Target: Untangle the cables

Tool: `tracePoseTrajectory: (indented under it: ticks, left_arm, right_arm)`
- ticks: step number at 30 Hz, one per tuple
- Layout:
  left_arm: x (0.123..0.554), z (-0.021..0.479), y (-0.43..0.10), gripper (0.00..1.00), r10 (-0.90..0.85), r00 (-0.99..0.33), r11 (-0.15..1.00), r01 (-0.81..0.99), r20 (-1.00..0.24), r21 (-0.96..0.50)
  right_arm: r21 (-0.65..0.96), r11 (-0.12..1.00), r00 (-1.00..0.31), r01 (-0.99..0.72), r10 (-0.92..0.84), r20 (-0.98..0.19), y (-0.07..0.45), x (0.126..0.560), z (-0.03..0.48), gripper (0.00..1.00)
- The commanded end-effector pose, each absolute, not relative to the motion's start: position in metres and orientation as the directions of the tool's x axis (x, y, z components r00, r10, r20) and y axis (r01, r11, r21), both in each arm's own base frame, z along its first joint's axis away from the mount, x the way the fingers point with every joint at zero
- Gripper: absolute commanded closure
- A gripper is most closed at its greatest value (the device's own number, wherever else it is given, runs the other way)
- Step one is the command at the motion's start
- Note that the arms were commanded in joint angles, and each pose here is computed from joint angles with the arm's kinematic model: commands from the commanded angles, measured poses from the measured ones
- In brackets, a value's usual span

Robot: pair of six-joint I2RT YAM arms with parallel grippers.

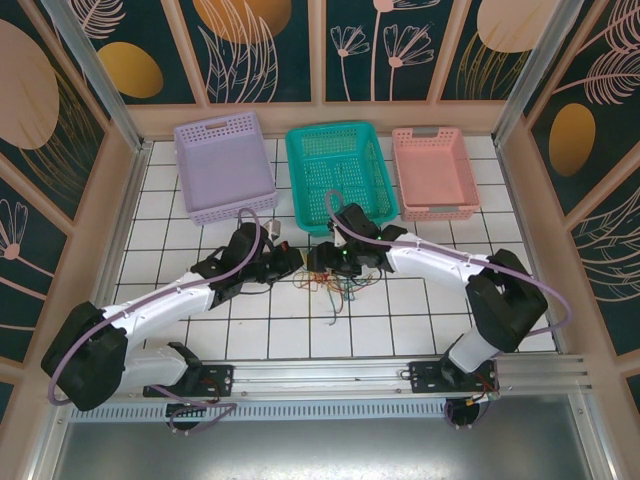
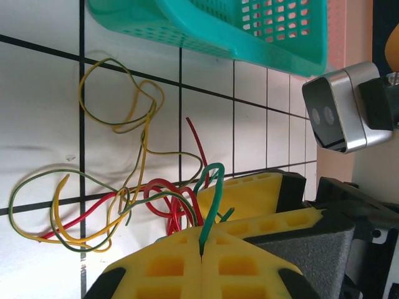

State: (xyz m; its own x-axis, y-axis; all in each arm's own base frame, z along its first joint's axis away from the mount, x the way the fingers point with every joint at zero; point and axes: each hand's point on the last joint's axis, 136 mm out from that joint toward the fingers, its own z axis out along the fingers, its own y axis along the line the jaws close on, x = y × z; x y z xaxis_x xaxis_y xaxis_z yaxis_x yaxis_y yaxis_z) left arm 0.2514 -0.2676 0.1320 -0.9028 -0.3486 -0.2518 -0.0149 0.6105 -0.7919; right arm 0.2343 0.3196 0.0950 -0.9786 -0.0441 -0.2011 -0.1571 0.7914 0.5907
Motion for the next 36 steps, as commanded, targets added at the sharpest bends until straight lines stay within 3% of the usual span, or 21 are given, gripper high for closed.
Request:
tracePoseTrajectory:
  ticks: [1, 4, 8, 12, 20, 26, 28, 33, 36]
  left_arm:
    - [0.254, 0.170, -0.277, 1.00, -0.369, -0.886, 0.518, 0.055, -0.281, -0.853]
    - [0.256, 0.176, -0.270, 1.00, -0.379, -0.874, 0.556, 0.048, -0.305, -0.829]
    - [0.260, 0.183, -0.247, 1.00, -0.389, -0.840, 0.670, 0.024, -0.378, -0.742]
    - [0.257, 0.189, -0.229, 1.00, -0.405, -0.814, 0.715, 0.003, -0.417, -0.699]
    - [0.254, 0.203, -0.206, 1.00, -0.419, -0.768, 0.755, 0.000, -0.483, -0.656]
    - [0.260, 0.216, -0.205, 1.00, -0.446, -0.739, 0.742, 0.010, -0.505, -0.670]
    - [0.260, 0.214, -0.210, 1.00, -0.441, -0.749, 0.735, 0.014, -0.494, -0.677]
    - [0.258, 0.204, -0.224, 1.00, -0.428, -0.787, 0.701, 0.021, -0.444, -0.713]
    - [0.256, 0.197, -0.240, 1.00, -0.400, -0.823, 0.667, 0.041, -0.404, -0.744]
  right_arm:
    - [0.593, 0.794, -0.987, -0.129, -0.043, -0.157, 0.324, 0.231, 0.077, 0.44]
    - [0.541, 0.834, -0.989, -0.107, -0.033, -0.144, 0.309, 0.231, 0.057, 0.55]
    - [0.431, 0.897, -0.987, -0.102, -0.036, -0.158, 0.279, 0.231, 0.036, 0.61]
    - [0.369, 0.927, -0.985, -0.068, -0.003, -0.175, 0.249, 0.234, 0.027, 0.65]
    - [0.297, 0.954, -0.979, -0.044, 0.019, -0.204, 0.203, 0.241, 0.023, 0.65]
    - [0.281, 0.958, -0.977, -0.053, 0.008, -0.212, 0.196, 0.239, 0.022, 0.51]
    - [0.279, 0.959, -0.977, -0.051, 0.011, -0.215, 0.195, 0.239, 0.022, 0.51]
    - [0.292, 0.953, -0.963, -0.077, 0.005, -0.270, 0.196, 0.246, 0.037, 0.63]
    - [0.299, 0.948, -0.947, -0.106, -0.004, -0.322, 0.197, 0.252, 0.058, 0.56]
